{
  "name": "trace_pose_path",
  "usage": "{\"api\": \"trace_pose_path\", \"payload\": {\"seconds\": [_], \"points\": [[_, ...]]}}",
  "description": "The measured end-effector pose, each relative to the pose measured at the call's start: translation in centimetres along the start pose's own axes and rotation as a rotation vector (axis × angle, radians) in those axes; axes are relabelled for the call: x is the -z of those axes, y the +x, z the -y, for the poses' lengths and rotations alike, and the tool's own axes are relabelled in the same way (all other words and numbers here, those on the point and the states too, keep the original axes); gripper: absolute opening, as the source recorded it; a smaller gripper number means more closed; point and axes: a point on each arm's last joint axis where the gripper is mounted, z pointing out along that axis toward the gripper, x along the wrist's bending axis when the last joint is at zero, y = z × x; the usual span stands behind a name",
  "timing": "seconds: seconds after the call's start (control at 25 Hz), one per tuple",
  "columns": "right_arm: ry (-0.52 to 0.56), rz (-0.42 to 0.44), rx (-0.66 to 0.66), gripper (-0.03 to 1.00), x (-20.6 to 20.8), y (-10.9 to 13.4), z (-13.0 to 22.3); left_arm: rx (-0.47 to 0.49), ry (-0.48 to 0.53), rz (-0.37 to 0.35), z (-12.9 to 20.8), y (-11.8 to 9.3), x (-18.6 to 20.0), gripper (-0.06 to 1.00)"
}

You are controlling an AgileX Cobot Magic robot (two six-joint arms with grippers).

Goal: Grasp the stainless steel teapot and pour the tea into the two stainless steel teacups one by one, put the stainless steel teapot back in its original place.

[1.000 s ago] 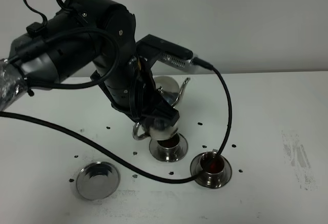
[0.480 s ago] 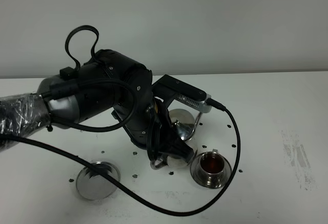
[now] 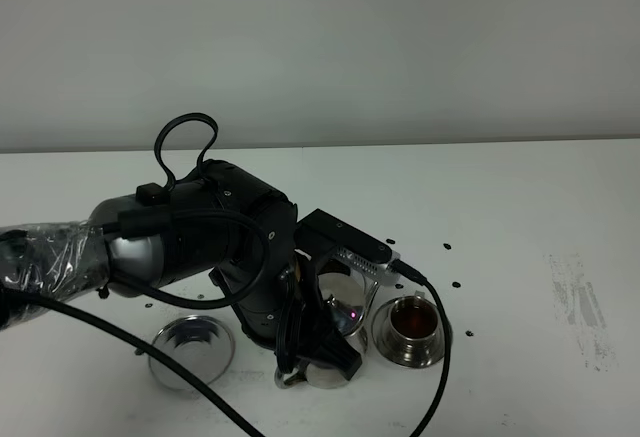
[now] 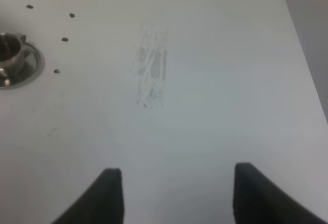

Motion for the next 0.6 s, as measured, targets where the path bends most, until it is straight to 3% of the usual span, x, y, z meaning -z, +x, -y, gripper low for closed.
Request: {"api": "trace_pose_path", "payload": {"seconds": [0.6], "points": [[0.000, 0.000, 0.000, 0.49, 0.00, 0.00, 0.00, -0.024, 0.004, -0.009, 0.51, -0.34, -0.75, 0.26]]}}
